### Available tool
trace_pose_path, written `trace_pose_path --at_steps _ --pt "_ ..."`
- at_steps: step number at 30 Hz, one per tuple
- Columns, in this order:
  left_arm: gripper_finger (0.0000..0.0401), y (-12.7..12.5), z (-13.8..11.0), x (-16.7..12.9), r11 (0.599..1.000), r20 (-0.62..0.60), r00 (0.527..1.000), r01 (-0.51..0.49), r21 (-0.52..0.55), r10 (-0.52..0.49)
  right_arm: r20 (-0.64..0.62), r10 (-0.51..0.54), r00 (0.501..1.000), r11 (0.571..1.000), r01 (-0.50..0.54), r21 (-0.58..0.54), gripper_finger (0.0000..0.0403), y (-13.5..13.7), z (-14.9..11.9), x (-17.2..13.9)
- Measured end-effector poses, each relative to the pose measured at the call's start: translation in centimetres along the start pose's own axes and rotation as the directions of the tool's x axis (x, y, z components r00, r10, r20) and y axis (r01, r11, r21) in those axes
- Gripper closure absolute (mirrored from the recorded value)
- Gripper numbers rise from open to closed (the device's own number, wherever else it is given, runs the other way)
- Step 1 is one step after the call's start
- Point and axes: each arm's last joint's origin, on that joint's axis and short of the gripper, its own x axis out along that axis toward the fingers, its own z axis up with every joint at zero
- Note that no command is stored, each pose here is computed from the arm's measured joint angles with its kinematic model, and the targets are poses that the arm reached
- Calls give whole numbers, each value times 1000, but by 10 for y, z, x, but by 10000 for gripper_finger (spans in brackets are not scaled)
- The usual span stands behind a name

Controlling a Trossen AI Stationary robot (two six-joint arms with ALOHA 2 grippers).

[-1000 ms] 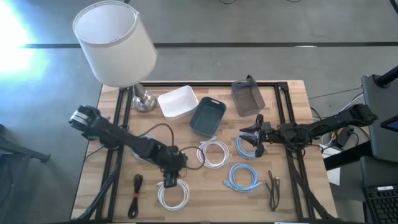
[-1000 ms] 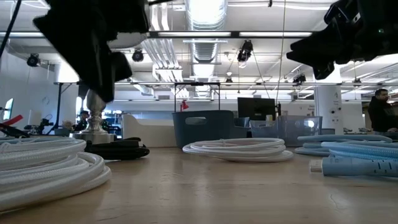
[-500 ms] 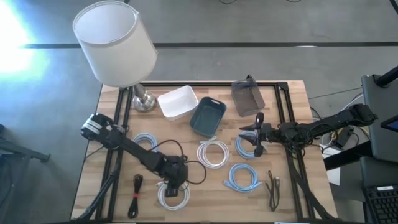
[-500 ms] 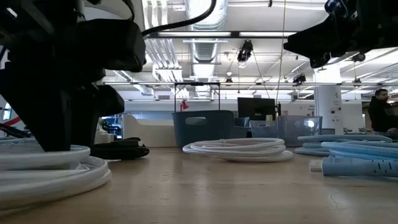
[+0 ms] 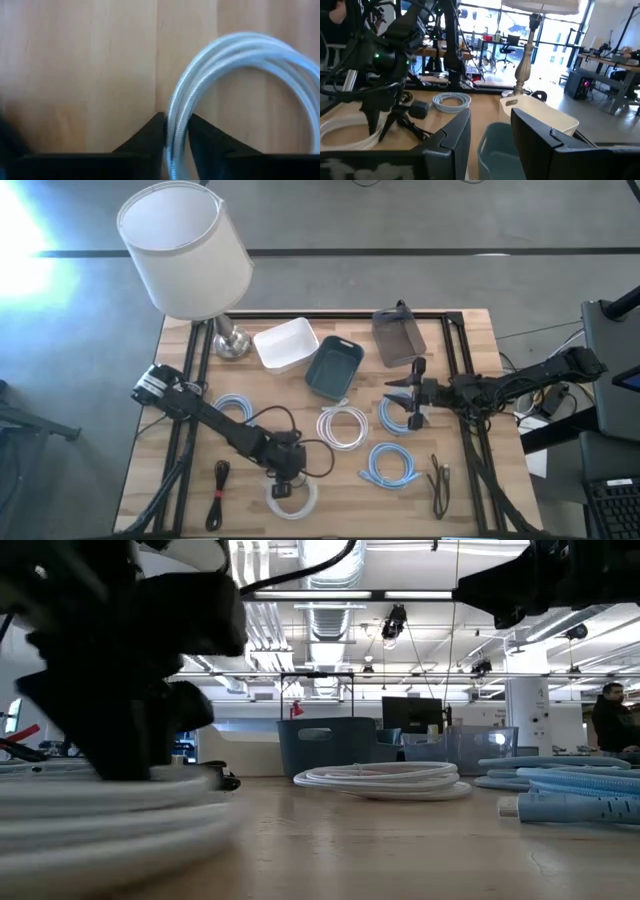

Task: Sort HDMI cables
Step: Put the left white HDMI cable into the white bin

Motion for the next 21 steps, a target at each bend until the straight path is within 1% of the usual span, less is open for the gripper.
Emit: trace_pose_path --at_steps 2,3,5,7,9,11,13,15,16,18,19,21 --pt "360 -3 6 -2 1000 67 998 14 -4 -13 8 -1 1000 1000 1 4 264 0 3 1" --pt "368 -4 9 -2 1000 105 994 22 -1 -22 12 -1 1000 1000 1 5 263 0 5 2" --pt "369 -7 15 -4 999 175 984 36 2 -36 18 -2 1000 1000 1 8 261 0 7 2" --pt "369 -8 18 -6 1000 221 975 24 -3 -23 21 -2 1000 1000 2 10 259 0 8 2" --pt "368 -7 22 -10 999 266 963 -33 -17 37 22 -2 1000 1000 2 11 259 0 9 2" --pt "359 -6 28 -15 993 321 940 -113 -27 116 23 -2 1000 1000 2 11 261 0 9 3" --pt "348 -5 34 -20 983 361 917 -182 2 169 23 -2 1000 1000 2 11 264 0 9 3" --pt "344 -6 43 -26 971 396 896 -235 46 198 22 -2 1000 1000 2 12 267 0 9 3" --pt "345 -6 48 -31 963 413 885 -264 58 218 22 -2 1000 1000 2 15 268 0 9 3" --pt "350 -5 59 -43 934 445 846 -353 57 293 22 -2 1000 1000 1 22 271 0 9 3" --pt "354 -4 64 -50 912 454 821 -408 41 347 22 -2 1000 1000 2 26 272 0 9 3" --pt "359 1 72 -63 840 456 746 -542 -8 486 21 -2 1000 999 1 41 275 0 9 3"
